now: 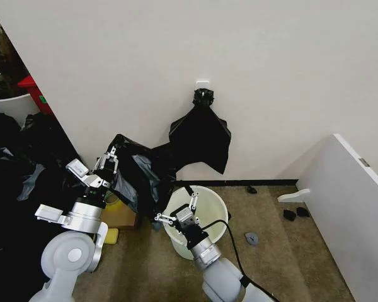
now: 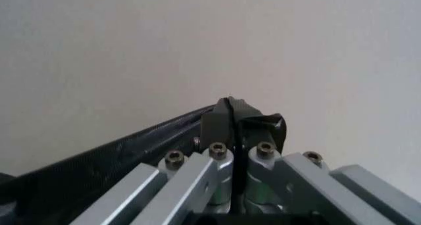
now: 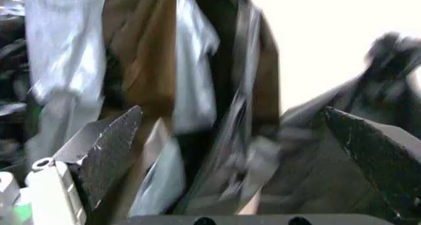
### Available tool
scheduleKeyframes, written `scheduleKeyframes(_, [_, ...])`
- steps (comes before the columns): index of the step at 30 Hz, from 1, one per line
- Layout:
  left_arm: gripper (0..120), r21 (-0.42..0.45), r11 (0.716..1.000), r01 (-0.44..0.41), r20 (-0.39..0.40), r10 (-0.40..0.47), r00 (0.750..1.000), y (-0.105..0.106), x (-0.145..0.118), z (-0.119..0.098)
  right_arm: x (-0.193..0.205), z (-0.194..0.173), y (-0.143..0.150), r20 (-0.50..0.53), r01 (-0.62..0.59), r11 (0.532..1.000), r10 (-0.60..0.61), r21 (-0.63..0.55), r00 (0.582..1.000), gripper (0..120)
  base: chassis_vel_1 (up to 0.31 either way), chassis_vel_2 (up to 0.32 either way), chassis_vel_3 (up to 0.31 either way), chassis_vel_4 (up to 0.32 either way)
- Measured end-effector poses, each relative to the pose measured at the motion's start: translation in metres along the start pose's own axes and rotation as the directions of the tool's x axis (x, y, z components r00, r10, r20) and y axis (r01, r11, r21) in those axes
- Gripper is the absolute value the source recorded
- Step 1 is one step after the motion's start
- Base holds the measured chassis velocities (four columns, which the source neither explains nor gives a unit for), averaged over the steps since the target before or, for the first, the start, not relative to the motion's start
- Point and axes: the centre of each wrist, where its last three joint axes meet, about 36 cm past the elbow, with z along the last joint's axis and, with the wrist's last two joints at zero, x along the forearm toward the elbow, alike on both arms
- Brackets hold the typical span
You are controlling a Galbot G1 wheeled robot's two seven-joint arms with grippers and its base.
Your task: Place the garbage bag over the trash bin.
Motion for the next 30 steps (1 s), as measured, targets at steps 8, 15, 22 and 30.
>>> scheduleKeyframes(8, [0,0.022,1.0,0.007,0.005,-0.007,1.0,-0.002,-0.001,0.01,0.004,-0.014,0.008,0.082,0.003,0.998,-0.008,0.064,0.997,91,0.0,0.0,0.0,0.0])
scheduleKeyframes(15, [0,0.026,1.0,0.011,0.013,-0.011,1.0,-0.003,0.0,0.012,0.001,0.001,0.023,-0.057,0.018,0.999,-0.015,0.043,0.998,77,0.0,0.0,0.0,0.0])
scheduleKeyframes(22, [0,0.024,1.0,0.013,0.017,-0.013,1.0,-0.002,0.0,0.012,-0.014,0.0,0.037,-0.11,0.028,1.0,-0.027,0.005,0.994,77,0.0,0.0,0.0,0.0])
scheduleKeyframes(30, [0,0.029,1.0,0.009,0.02,-0.01,1.0,-0.001,-0.002,0.011,-0.024,0.006,0.044,-0.15,0.03,0.998,-0.021,0.06,0.988,58,0.0,0.0,0.0,0.0])
